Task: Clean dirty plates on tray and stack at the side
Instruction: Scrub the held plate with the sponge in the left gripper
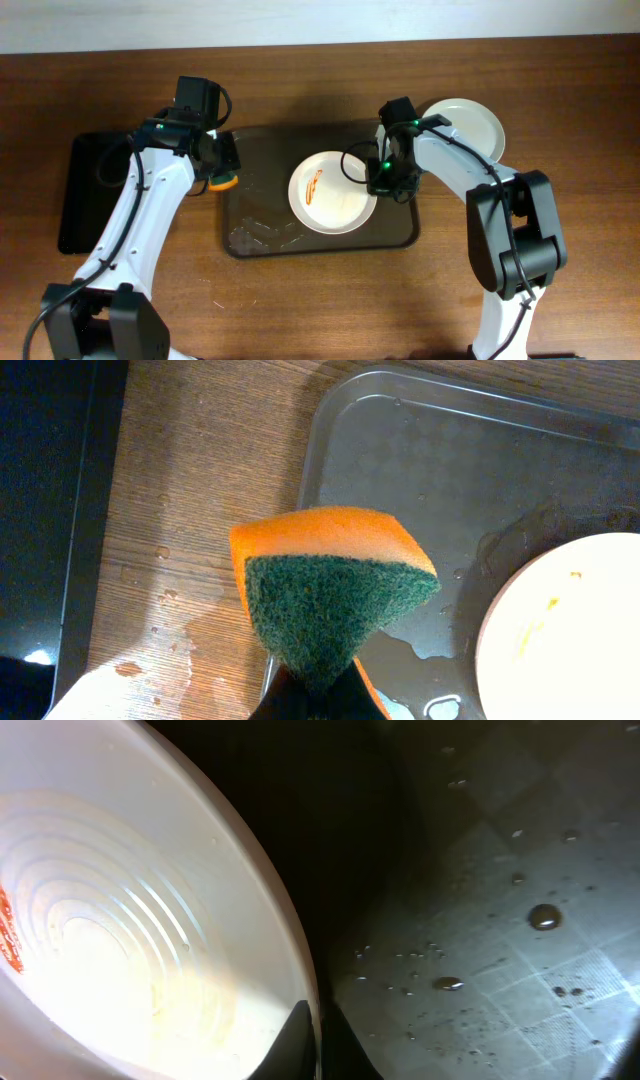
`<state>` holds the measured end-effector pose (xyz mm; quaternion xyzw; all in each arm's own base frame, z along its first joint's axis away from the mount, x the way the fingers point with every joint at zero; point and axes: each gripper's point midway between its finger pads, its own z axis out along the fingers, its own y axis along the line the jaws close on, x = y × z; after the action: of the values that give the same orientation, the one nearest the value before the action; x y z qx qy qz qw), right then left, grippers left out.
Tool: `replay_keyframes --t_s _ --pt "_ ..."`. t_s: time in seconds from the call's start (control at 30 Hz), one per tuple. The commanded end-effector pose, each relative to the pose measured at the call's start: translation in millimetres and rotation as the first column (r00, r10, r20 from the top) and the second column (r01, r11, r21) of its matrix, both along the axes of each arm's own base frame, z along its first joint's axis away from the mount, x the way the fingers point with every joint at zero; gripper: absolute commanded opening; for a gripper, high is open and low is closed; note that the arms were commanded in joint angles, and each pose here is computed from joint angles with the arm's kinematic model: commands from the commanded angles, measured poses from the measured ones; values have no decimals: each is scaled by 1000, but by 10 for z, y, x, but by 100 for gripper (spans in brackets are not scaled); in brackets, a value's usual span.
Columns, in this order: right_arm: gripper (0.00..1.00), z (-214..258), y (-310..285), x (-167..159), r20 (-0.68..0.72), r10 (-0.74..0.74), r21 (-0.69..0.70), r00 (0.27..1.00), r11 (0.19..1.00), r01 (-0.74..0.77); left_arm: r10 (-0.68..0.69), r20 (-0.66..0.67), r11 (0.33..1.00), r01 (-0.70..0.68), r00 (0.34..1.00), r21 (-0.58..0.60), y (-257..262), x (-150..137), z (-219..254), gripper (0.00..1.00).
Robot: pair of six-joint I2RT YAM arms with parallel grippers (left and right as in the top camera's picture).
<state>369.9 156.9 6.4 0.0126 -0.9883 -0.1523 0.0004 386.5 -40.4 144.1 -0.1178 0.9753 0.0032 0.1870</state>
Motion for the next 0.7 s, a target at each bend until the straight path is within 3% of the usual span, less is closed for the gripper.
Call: replay_keyframes --t_s 0.0,0.1,0.23,0.33,0.47,0.53,0.67 --pt "4 -71 57 -13 12 31 21 999 999 -31 -26 14 998 27 1000 -53 -101 62 9 0" --pt "4 -63 198 148 97 54 32 994 998 -58 -124 54 985 129 991 -115 -373 156 1 0" --pt "4 -85 499 145 158 155 42 975 986 -163 -181 0 977 179 984 -119 -621 180 -296 0" --pt "4 -273 573 11 94 157 37 983 986 -161 -391 -17 903 380 920 -202 -1104 114 -522 0" --pt "4 -272 587 71 71 31 53 997 998 -35 -380 -52 906 360 924 -221 -1208 46 -644 0" --pt "4 -261 602 140 70 -54 64 996 997 50 -305 -113 931 271 946 -246 -1203 0 -837 0" --pt "4 -260 604 146 51 -107 67 993 992 103 -295 -190 936 244 936 -252 -1258 -49 -1216 0"
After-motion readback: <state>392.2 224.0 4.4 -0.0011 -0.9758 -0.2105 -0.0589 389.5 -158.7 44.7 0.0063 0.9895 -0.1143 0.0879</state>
